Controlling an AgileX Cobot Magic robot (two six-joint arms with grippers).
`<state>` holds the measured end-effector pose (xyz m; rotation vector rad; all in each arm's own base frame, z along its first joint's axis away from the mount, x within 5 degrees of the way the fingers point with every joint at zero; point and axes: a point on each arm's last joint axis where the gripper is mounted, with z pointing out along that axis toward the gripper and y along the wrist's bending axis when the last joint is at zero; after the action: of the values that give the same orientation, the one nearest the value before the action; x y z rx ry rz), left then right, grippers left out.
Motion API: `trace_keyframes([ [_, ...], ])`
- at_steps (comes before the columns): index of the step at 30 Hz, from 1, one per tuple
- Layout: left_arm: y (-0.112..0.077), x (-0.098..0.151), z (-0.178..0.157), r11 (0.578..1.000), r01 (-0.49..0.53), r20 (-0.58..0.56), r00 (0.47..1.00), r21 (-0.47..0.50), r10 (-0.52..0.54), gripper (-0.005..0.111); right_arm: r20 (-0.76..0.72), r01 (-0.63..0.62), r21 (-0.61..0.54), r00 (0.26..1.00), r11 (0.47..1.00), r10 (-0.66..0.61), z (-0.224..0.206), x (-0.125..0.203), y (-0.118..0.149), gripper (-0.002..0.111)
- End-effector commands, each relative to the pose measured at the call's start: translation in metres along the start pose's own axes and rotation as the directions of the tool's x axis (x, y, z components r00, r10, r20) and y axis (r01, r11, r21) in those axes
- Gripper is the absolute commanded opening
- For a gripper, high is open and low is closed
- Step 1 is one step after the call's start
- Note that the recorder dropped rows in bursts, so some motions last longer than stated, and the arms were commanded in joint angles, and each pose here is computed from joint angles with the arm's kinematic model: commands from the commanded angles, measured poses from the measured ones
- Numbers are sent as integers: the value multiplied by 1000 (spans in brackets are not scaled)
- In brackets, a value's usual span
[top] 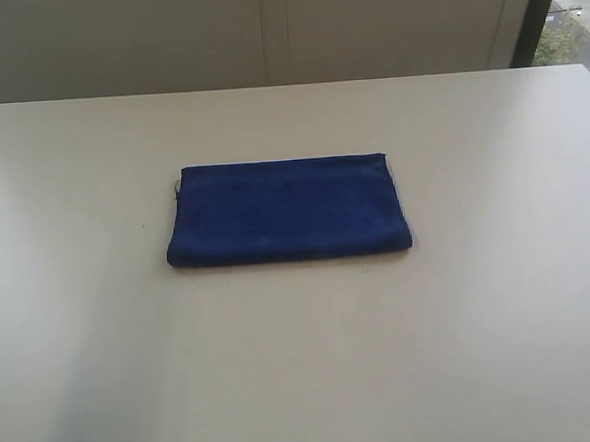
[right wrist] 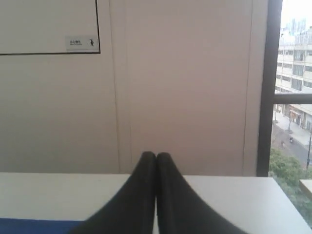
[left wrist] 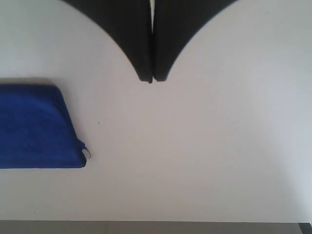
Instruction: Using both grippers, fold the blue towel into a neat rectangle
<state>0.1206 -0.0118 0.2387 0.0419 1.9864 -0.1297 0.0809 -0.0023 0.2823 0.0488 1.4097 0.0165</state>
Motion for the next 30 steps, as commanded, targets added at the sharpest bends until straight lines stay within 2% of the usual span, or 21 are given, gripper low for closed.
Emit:
trace_keyframes([
  [1, 0, 2, -1, 1000, 6, 0, 1000, -1, -6, 0, 11, 11, 5, 1000, 1000, -11, -12, 15, -1, 0],
  [5, 0, 2, -1, 1000, 6, 0, 1000, -1, -6, 0, -79, 11, -5, 997, 1000, -11, -28, 63, -2, 0],
  [7, 0, 2, -1, 1000, 6, 0, 1000, -1, -6, 0, -107, 9, -19, 994, 1000, -11, -32, 67, -1, 0],
  [11, 0, 2, -1, 1000, 6, 0, 1000, -1, -6, 0, -319, 0, -67, 948, 998, -21, -40, 87, 3, 0],
  [14, 0, 2, -1, 1000, 6, -4, 1000, 2, -6, 0, -425, -8, -86, 905, 996, -29, -44, 96, 4, 0],
  [24, 0, 2, -1, 1000, 6, -4, 1000, 2, -6, 0, -421, -1, -80, 906, 997, -33, -44, 96, 4, 0],
  [30, 0, 2, -1, 1000, 6, -4, 1000, 2, -6, 0, -419, 9, -36, 908, 999, -23, -44, 96, -1, 0],
])
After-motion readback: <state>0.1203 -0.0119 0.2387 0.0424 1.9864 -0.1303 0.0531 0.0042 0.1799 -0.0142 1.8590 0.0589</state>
